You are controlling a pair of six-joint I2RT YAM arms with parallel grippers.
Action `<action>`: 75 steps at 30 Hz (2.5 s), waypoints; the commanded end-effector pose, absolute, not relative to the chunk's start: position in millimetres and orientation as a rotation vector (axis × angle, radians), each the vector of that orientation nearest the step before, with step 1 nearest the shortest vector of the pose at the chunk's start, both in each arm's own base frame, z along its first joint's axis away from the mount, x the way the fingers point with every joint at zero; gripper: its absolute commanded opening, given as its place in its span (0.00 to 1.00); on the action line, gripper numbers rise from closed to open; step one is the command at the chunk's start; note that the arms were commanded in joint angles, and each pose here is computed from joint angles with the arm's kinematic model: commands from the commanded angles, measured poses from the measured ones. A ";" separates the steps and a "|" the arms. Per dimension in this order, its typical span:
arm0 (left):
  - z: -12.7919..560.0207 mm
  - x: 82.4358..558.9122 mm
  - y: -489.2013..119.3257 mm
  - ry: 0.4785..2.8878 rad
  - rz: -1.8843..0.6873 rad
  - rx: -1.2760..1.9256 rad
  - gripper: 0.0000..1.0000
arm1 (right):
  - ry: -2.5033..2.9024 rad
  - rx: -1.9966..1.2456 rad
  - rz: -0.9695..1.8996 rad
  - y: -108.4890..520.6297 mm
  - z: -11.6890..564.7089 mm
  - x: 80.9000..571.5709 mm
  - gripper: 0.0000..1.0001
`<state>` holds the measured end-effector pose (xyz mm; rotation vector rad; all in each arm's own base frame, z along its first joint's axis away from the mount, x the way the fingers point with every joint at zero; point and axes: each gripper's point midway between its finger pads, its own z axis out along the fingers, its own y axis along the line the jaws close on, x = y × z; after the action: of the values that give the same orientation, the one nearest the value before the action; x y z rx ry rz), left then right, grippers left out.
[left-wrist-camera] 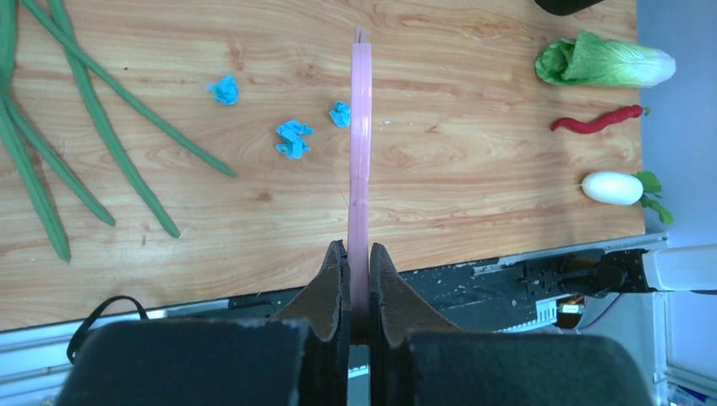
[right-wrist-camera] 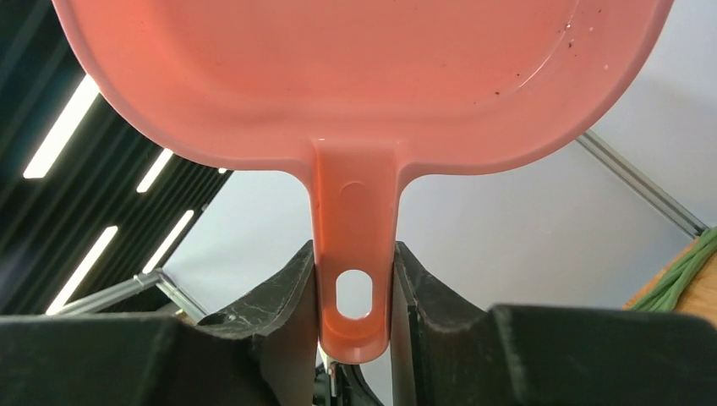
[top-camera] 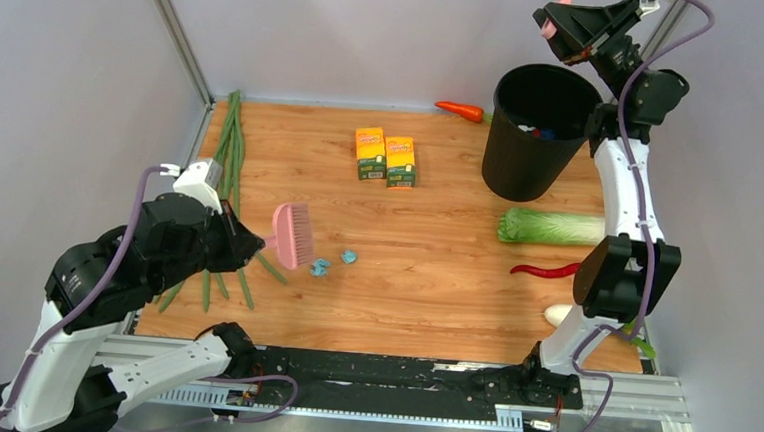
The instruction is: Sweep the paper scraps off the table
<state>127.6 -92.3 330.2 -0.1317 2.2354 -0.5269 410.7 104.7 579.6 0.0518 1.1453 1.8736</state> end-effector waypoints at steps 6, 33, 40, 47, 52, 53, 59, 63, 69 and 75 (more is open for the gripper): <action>322.4 126.4 -83.4 2.320 -0.379 -0.026 0.00 | 1.215 -0.202 1.766 127.6 612.2 356.9 0.00; 329.2 160.7 -124.4 2.348 -0.364 0.115 0.00 | 2.443 -0.261 0.775 221.3 327.8 286.5 0.00; 319.1 169.9 -131.1 2.394 -0.301 0.160 0.00 | 2.779 -0.586 0.271 231.3 219.0 221.0 0.00; 310.2 173.4 -129.6 2.407 -0.261 0.157 0.00 | 2.895 -0.697 0.196 236.1 176.8 181.4 0.00; 303.4 175.5 -129.2 2.413 -0.242 0.152 0.00 | 2.926 -0.777 0.171 231.6 160.7 153.7 0.00; 303.0 176.9 -129.8 2.410 -0.240 0.150 0.00 | 2.929 -0.801 0.188 232.5 158.4 146.6 0.00; 289.2 193.2 -133.5 2.417 -0.158 0.183 0.00 | 2.970 -0.916 0.213 232.5 131.1 106.6 0.00; 278.0 210.0 -137.7 2.436 -0.072 0.237 0.00 | 2.960 -0.979 0.220 235.7 118.8 92.4 0.00; 262.7 238.5 -152.7 2.444 -0.017 0.327 0.00 | 2.913 -1.008 0.308 240.5 106.4 80.1 0.00; 241.6 263.3 -171.0 2.474 -0.016 0.438 0.00 | 2.868 -0.990 0.401 243.4 100.0 77.1 0.00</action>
<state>241.7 -156.5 242.7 0.3410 2.5226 0.0078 73.7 223.5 93.2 -1.0376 2.9509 0.2400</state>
